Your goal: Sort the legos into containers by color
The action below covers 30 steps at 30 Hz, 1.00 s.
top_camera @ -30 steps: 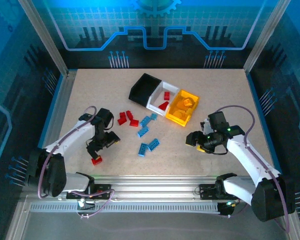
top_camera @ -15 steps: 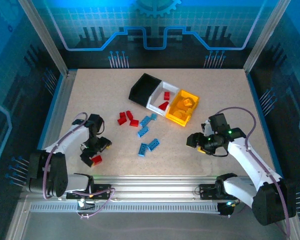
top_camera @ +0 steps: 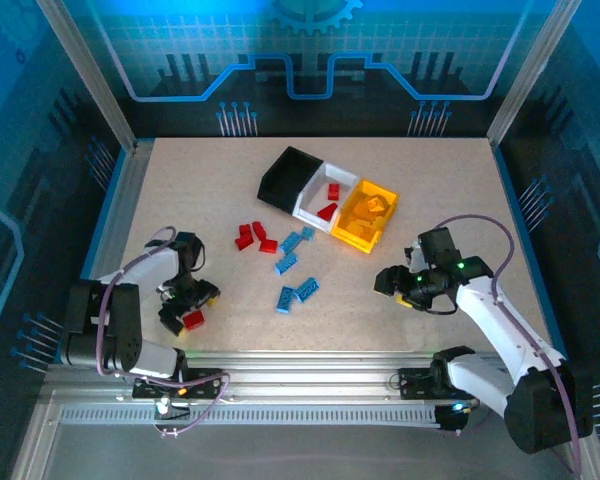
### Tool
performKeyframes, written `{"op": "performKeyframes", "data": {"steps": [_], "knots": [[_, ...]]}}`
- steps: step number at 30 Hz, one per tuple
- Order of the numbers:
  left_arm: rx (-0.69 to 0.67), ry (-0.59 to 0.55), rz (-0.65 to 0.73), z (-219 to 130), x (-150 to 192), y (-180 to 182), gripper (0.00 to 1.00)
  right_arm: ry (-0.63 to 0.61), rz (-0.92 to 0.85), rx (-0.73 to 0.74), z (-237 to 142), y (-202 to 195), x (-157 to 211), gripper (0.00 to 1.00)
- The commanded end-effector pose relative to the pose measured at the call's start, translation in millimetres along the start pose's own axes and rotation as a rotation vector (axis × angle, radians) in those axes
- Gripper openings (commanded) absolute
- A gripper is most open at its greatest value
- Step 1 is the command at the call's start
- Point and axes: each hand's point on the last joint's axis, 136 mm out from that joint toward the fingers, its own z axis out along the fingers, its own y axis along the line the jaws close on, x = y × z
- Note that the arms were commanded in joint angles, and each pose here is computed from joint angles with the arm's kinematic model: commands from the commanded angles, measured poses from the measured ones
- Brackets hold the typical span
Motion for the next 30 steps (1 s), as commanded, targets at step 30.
{"op": "performKeyframes", "data": {"steps": [30], "knots": [[0.22,-0.013,0.338,-38,20,-112,0.58,-0.058,0.026,0.055,-19,-3,-2,0.67]]}}
